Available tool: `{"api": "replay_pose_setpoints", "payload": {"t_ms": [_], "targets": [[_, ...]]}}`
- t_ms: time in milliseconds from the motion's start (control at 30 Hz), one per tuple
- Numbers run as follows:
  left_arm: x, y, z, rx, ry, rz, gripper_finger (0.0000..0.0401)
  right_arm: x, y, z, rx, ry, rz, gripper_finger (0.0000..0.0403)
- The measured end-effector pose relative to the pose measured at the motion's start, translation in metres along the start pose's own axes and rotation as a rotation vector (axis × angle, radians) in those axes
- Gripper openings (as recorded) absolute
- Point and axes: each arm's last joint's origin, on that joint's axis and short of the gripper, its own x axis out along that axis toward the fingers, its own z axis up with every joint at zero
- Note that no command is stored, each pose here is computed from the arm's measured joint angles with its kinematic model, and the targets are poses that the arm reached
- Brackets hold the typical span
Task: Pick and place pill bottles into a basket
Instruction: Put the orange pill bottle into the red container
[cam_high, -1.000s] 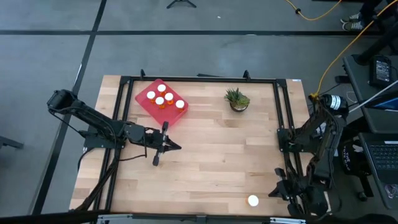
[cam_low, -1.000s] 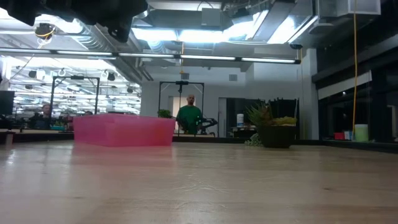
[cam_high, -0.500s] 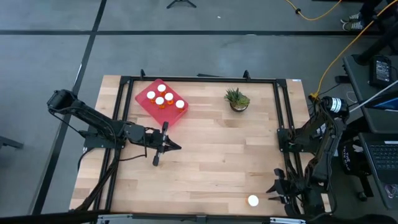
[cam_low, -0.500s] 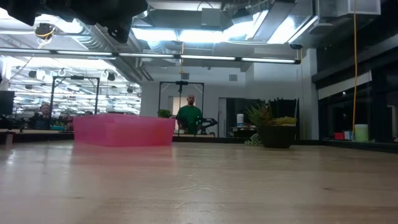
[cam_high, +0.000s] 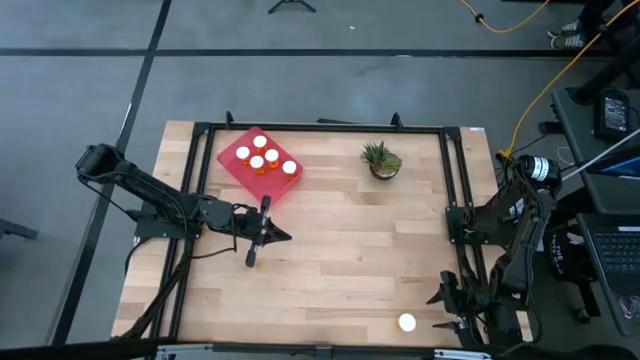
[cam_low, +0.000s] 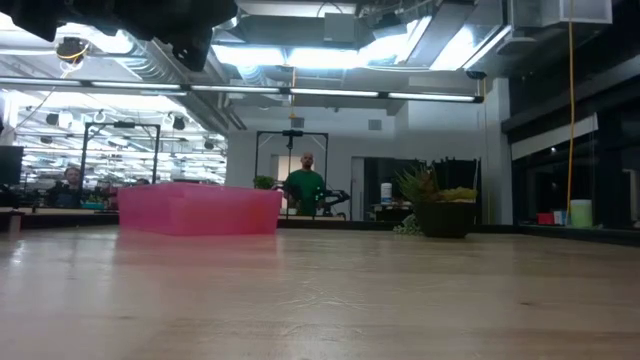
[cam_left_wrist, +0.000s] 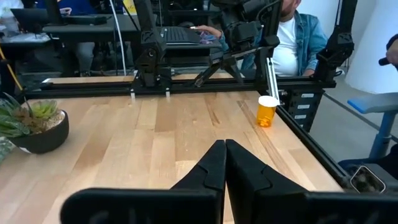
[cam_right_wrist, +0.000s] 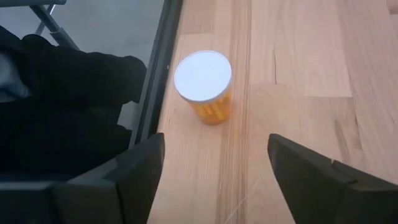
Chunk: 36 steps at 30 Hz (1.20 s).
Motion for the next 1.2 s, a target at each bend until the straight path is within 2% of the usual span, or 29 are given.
{"api": "replay_pose_setpoints", "payload": {"t_ms": [200, 467, 633, 900, 1200], "targets": [[0.0, 0.0, 0.0, 0.0, 0.0, 0.0, 0.0004, 0.01, 0.0, -0.008, -0.027, 0.014, -0.038, 0.0292], [0.0, 0.0, 0.0, -0.009, 0.0, 0.0, 0.0005, 0.045, 0.004, -0.029, -0.055, 0.03, -0.104, 0.0292], [0.0, 0.0, 0.0, -0.016, 0.0, 0.0, 0.0002, 0.065, 0.007, -0.032, -0.007, 0.029, -0.087, 0.0292], [0.0, 0.0, 0.0, -0.016, 0.0, 0.0, 0.0002, 0.078, 0.011, -0.038, 0.02, 0.013, -0.056, 0.0292], [0.0, 0.0, 0.0, -0.016, -0.002, -0.001, 0.0003, 0.091, 0.008, -0.039, 0.015, -0.011, -0.098, 0.0292]]}}
